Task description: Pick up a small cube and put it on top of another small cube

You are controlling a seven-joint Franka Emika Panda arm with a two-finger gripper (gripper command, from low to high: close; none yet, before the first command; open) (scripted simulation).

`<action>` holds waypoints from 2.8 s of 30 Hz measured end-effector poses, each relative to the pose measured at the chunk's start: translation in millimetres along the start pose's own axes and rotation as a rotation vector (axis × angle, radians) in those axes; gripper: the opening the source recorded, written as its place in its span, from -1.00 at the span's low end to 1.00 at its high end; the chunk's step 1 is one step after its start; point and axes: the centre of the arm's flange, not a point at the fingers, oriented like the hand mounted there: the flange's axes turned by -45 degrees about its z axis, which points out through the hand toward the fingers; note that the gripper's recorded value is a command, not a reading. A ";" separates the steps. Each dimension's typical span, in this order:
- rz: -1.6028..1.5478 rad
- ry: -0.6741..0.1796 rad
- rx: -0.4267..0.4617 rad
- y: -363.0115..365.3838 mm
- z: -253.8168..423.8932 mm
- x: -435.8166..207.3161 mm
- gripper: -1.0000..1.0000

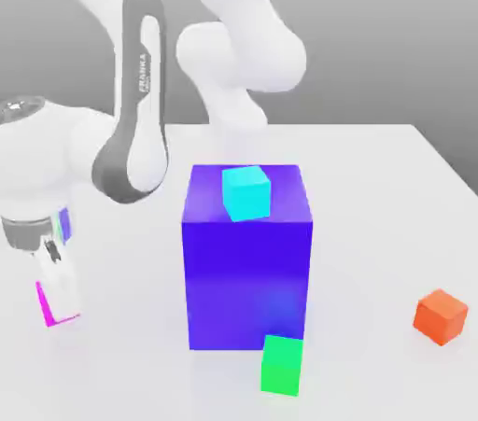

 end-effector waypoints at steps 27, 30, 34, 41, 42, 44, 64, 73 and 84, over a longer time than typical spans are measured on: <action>-1.001 0.134 0.072 -62.5 -105.3 -2.3 -1.00; -1.120 0.152 0.071 -70.3 -114.9 -5.7 -1.00; -1.279 0.176 0.068 -80.4 -126.8 -10.8 -1.00; -1.559 0.218 0.056 -98.4 -144.8 -21.6 -1.00; -1.599 0.224 0.053 -101.1 -147.0 -23.4 -1.00; -1.680 0.235 0.047 -106.6 -151.3 -27.1 -1.00; -2.505 0.335 -0.041 -162.7 -172.9 -71.7 -1.00; -2.880 0.369 -0.093 -187.2 -169.0 -93.9 -1.00; -3.386 0.359 -0.141 -220.8 -141.0 -136.0 -1.00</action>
